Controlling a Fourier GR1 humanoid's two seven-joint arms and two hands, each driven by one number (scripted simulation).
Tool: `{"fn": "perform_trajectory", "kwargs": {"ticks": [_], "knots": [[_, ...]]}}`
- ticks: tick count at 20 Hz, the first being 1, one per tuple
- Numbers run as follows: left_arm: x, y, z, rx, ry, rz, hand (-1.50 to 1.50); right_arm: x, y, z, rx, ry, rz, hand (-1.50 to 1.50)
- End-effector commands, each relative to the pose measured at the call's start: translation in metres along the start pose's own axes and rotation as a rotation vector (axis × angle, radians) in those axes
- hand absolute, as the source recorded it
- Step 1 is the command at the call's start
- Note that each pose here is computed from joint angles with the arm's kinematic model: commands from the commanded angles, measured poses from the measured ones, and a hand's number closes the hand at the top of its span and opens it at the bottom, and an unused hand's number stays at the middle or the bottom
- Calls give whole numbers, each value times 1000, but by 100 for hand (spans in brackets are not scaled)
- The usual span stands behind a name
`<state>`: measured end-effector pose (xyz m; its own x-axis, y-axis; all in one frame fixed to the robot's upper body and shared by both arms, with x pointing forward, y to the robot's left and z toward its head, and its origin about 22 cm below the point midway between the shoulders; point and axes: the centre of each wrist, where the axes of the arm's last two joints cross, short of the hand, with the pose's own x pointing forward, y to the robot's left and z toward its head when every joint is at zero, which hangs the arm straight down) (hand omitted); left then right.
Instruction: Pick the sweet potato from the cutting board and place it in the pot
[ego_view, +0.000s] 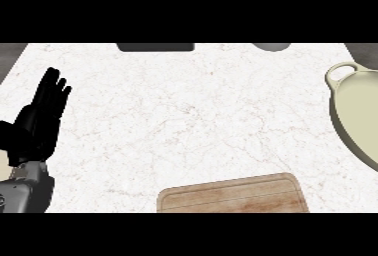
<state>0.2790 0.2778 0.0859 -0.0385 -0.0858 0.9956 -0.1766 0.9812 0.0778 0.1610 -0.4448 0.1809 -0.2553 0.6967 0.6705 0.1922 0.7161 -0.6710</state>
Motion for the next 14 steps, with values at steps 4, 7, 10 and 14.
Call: {"fn": "perform_trajectory", "kwargs": {"ticks": [4, 7, 10, 14], "knots": [[16, -2, 0, -16, -17, -9, 0, -43, 2, -42, -64, 17, 73, 150], [-1, -8, -6, -27, -32, 5, 0, -47, -19, -33, -151, -5, 369, 150], [7, -11, -3, -38, -20, 8, 0, -80, 12, -43, -143, 24, 417, 150], [9, -2, 5, -45, -24, 3, 0, -111, 25, -71, -96, 44, 410, 150]]}}
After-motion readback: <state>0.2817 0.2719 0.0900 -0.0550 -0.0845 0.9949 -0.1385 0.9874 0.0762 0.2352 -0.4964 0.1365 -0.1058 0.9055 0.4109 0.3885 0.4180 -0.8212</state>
